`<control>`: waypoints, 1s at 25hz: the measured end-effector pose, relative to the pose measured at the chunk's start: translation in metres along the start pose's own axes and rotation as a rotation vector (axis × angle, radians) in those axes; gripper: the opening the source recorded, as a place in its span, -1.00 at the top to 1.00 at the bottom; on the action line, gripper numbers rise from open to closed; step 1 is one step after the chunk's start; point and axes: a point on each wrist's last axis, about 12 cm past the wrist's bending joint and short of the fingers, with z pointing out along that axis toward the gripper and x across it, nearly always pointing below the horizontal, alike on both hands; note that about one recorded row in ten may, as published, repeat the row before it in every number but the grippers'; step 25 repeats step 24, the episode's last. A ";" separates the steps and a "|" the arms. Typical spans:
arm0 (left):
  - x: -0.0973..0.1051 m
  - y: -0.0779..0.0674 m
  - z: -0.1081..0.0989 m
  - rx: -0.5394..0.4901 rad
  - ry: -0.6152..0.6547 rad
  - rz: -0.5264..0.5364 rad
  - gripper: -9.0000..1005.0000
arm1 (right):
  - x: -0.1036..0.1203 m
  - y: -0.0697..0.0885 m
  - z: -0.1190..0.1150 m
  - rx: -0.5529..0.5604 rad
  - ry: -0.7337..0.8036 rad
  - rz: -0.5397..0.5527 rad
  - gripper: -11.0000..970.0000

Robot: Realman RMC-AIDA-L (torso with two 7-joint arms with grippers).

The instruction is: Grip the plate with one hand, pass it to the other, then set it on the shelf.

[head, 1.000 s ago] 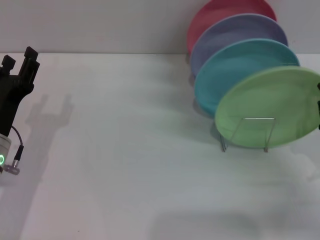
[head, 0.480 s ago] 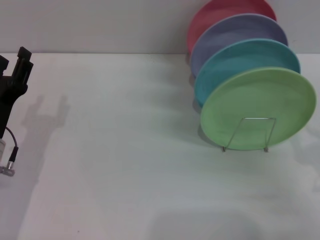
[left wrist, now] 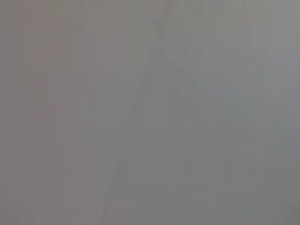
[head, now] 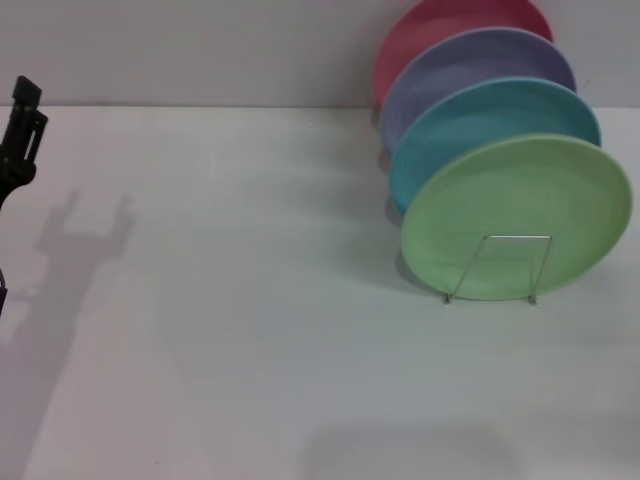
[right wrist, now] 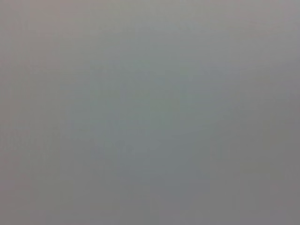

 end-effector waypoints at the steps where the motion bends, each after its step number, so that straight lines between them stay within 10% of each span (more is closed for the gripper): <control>1: 0.000 -0.001 0.000 0.007 0.001 0.032 -0.40 | 0.003 -0.003 0.007 0.014 0.020 0.005 0.22; 8: -0.002 0.001 0.003 -0.002 -0.008 0.088 -0.40 | 0.021 -0.004 0.035 0.113 0.049 -0.040 -0.30; 25: -0.001 0.000 0.014 -0.010 -0.005 0.114 -0.39 | 0.031 -0.004 0.034 0.224 0.057 -0.081 -0.30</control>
